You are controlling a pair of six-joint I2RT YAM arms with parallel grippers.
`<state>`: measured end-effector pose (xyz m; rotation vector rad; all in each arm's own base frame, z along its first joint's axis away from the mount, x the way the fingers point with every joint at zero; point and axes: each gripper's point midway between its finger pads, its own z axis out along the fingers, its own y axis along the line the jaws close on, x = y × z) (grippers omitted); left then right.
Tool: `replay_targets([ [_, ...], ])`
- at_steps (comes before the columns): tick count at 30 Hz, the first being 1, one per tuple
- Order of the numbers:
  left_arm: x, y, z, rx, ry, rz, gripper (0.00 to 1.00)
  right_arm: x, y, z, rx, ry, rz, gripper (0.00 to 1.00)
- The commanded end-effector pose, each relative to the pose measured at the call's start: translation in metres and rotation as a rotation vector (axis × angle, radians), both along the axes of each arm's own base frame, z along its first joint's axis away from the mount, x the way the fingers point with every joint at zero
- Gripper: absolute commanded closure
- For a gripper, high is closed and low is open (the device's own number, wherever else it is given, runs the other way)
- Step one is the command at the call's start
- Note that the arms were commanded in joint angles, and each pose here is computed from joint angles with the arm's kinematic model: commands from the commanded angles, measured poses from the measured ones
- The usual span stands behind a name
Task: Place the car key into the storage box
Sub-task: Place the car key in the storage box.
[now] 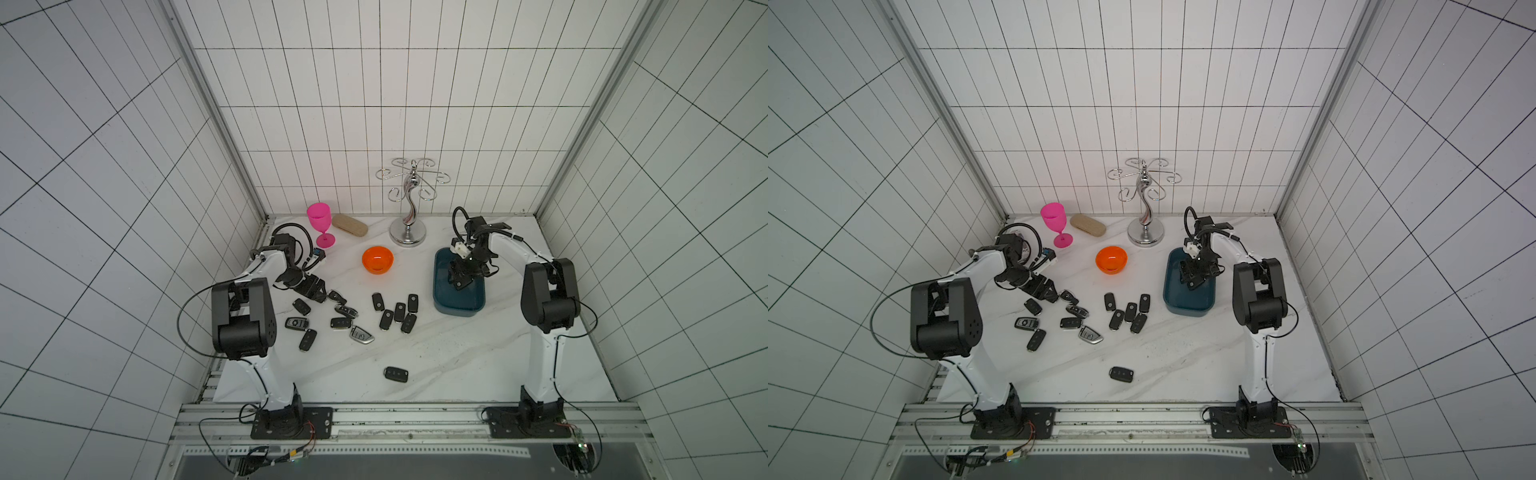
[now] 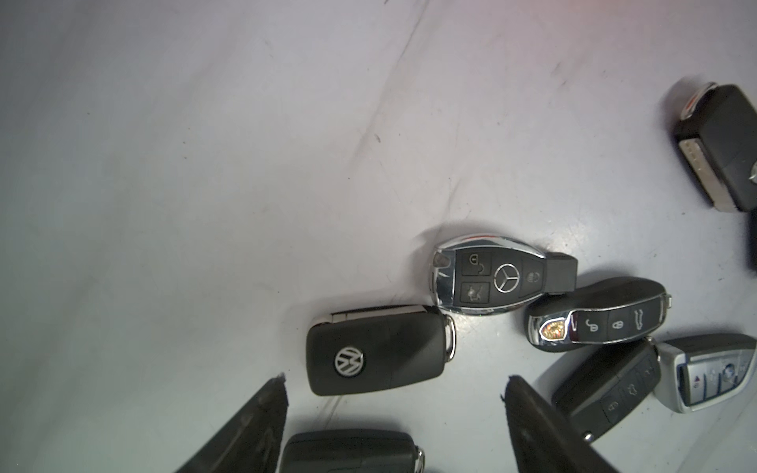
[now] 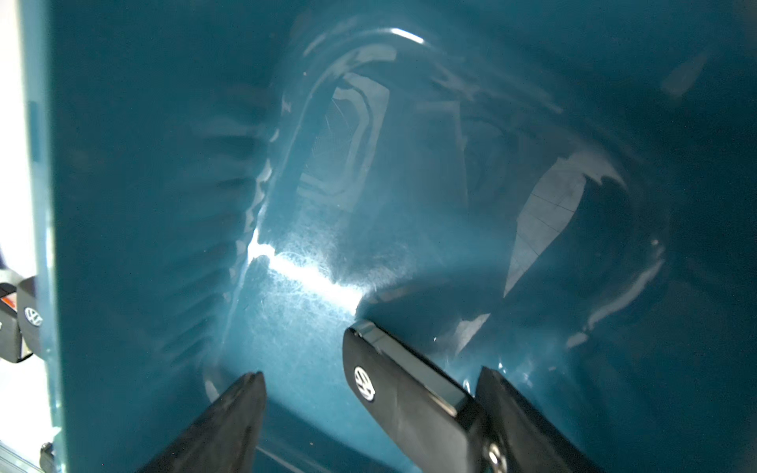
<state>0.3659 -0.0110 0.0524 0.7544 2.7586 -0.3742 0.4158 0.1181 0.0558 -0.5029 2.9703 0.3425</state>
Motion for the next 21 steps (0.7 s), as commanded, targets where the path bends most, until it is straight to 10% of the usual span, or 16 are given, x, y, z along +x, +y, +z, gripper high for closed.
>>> replay_targets([
  [1, 0.004, -0.002, 0.004, 0.022, -0.059, -0.054, 0.19, 0.011, -0.007, 0.021, 0.010, -0.053, -0.024, 0.13],
  [21, 0.007, 0.010, -0.030, 0.142, -0.078, -0.090, 0.25, 0.007, -0.001, 0.035, 0.060, -0.075, -0.008, 0.09],
])
